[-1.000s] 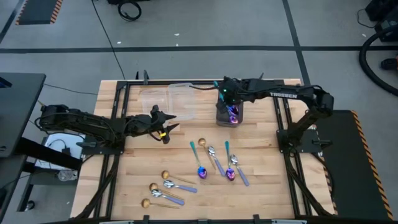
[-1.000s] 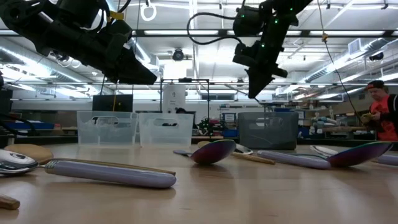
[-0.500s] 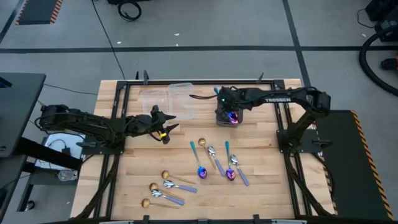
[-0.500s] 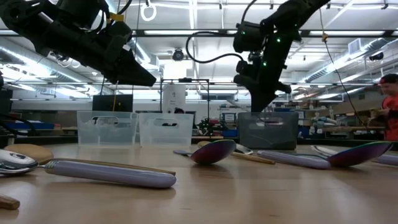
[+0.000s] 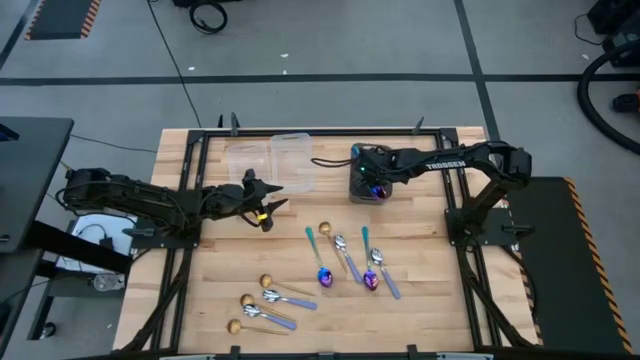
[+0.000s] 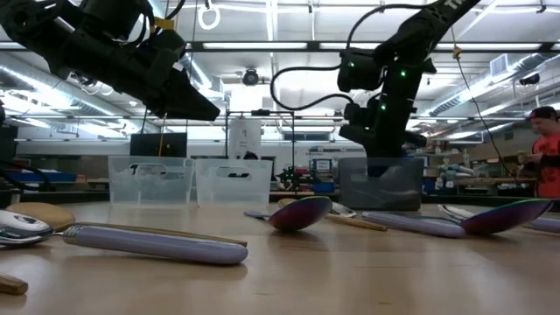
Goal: Sort silverware by color (type)
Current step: Put the blue spoon into the black bin, then put the purple spoon into the left transparent bin
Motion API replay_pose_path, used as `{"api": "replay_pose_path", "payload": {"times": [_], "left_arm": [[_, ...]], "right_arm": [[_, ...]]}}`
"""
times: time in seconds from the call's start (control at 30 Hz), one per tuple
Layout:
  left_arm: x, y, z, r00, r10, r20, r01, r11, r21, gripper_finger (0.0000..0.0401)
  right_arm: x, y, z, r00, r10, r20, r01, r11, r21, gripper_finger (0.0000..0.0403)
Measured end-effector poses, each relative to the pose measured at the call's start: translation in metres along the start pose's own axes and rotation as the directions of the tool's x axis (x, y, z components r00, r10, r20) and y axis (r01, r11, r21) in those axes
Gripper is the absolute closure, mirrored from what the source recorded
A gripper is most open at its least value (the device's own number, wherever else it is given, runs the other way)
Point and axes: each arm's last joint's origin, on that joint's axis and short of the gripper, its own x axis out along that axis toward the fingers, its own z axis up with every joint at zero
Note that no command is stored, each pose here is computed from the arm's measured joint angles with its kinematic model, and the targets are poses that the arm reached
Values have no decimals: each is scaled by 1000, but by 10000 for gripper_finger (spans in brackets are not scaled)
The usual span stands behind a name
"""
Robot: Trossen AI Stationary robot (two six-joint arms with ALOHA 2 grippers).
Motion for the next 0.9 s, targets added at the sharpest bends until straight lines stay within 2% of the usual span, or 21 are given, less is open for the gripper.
{"api": "replay_pose_path", "payload": {"times": [0.4, 0.67, 0.8, 0.9], "left_arm": [[0, 0, 0, 1000, 0, 2, 0, 1000, -2, 207], [0, -2, -6, 994, -91, -65, 93, 995, 37, 207], [-3, -8, -13, 972, -183, -149, 192, 981, 42, 207], [-7, -17, -18, 944, -221, -247, 234, 972, 26, 207]], "right_arm": [[13, -10, -8, 995, 73, -73, -69, 996, 57, 377], [13, -9, -7, 995, 78, -61, -76, 997, 31, 306], [10, -9, -6, 994, 94, -51, -95, 995, -14, 273], [-5, -7, -5, 992, 128, -4, -128, 991, -33, 255]]}}
